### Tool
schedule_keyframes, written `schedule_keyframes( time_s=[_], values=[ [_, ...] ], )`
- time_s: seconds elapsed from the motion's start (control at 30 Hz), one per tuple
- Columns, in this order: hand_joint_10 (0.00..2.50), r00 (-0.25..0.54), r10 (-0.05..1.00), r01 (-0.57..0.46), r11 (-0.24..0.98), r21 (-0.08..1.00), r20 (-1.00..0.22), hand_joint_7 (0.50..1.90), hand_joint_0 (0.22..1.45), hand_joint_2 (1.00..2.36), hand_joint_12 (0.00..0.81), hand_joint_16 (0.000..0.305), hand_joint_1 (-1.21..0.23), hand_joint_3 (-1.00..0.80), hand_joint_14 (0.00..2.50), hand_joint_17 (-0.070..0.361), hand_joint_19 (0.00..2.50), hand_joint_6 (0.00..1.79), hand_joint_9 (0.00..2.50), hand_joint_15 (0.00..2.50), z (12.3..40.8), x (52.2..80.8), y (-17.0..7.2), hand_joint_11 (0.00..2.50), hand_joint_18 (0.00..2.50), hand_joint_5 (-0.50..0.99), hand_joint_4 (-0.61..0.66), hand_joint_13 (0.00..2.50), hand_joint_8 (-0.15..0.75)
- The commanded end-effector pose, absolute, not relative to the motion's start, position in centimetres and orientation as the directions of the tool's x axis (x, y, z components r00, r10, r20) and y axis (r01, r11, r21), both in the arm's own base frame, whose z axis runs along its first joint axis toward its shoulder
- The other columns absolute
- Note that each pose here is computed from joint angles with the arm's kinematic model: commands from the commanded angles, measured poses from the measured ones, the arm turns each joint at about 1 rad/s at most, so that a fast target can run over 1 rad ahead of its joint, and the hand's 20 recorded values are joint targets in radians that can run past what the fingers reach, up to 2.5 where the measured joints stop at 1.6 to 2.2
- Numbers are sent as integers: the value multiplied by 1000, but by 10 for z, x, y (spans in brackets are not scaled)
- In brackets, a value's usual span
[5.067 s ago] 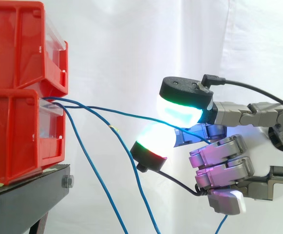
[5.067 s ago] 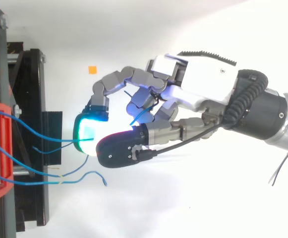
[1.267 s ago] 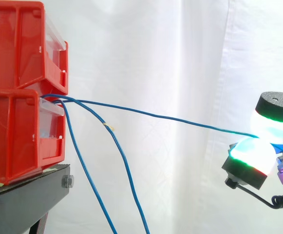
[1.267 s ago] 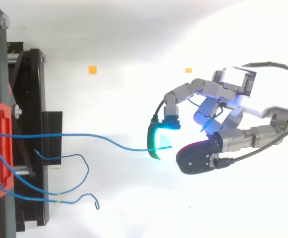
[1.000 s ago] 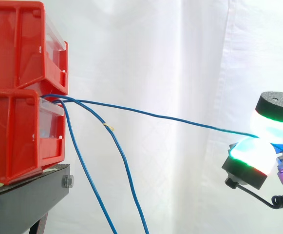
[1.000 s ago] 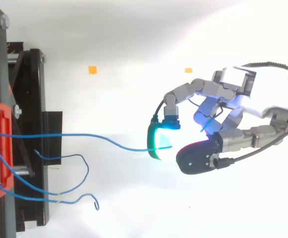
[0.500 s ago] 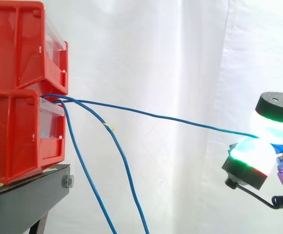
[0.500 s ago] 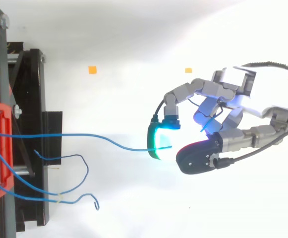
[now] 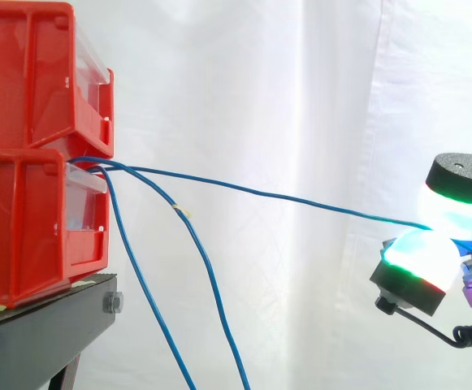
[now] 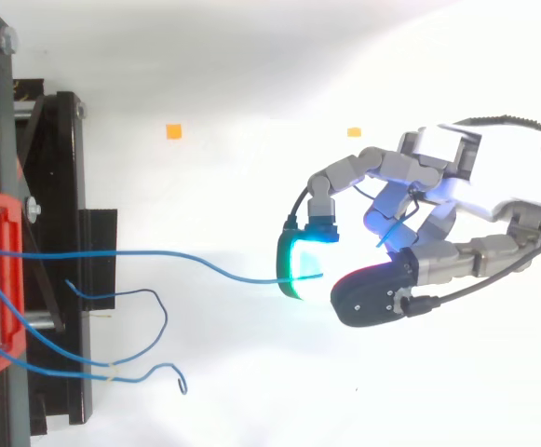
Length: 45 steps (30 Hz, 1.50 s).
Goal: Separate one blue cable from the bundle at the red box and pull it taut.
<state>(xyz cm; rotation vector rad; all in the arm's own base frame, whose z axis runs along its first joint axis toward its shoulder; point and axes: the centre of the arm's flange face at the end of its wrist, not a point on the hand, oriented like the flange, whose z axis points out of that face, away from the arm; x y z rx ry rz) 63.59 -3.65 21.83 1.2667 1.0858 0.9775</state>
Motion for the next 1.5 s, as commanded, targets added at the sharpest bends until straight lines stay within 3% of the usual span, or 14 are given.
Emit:
schedule_keyframes(
  time_s=[0.0,1.47],
  values=[
    [2500,227,971,27,73,997,-77,1267,610,1030,459,159,-798,61,2500,119,685,829,1258,1694,218,636,-37,2500,2147,-156,-135,1679,369],
    [2500,227,971,25,72,997,-76,1258,609,1028,446,161,-804,53,2500,120,715,825,1284,1663,219,636,-37,2500,2174,-153,-125,1683,385]
  ],
)
